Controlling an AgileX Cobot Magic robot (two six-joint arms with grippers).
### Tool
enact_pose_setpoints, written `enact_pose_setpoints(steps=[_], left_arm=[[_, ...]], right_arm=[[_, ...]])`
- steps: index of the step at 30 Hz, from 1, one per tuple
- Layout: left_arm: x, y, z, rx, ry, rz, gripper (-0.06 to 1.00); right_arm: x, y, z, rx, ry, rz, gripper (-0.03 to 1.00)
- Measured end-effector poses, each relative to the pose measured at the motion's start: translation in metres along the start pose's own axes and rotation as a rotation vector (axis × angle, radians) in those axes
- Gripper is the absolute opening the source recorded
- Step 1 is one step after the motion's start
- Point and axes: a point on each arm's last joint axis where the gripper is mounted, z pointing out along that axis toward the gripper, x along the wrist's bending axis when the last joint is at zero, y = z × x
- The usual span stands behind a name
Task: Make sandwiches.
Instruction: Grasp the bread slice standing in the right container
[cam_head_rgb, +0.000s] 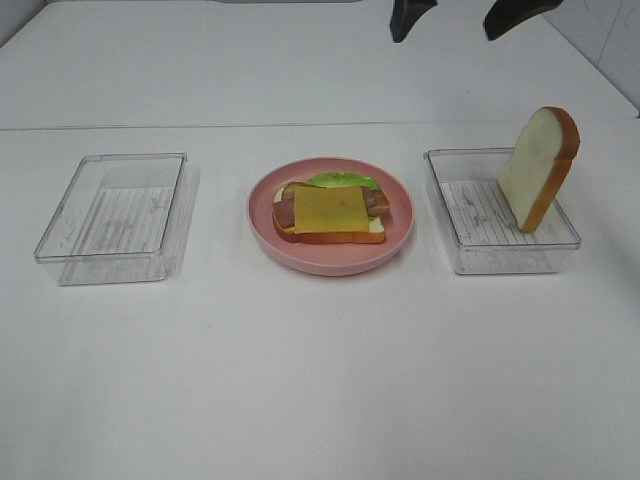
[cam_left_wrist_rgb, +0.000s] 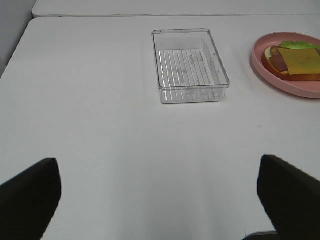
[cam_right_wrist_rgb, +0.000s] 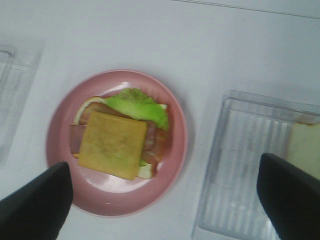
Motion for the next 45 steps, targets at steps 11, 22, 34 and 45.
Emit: enact_pose_setpoints(steps=[11,22,34,45], left_arm=[[0.0,0.0,0.0,0.0,0.0,0.0,0.99],[0.0,0.0,0.0,0.0,0.0,0.0,0.99],[0.0,0.0,0.0,0.0,0.0,0.0,0.99],[0.0,0.0,0.0,0.0,0.0,0.0,0.99]], right_arm=[[-0.075,0.008,-0.027,0.028,-0.127,0.152,0.96],[-0.148,-0.015,0.026,0.2,-0.171,0.32,0.96],[-0.156,-0.027,0.083,0.275,-0.116,0.356,0.96],[-0.161,-0.037,0.121,0.312,-0.114,0.352,0.96]])
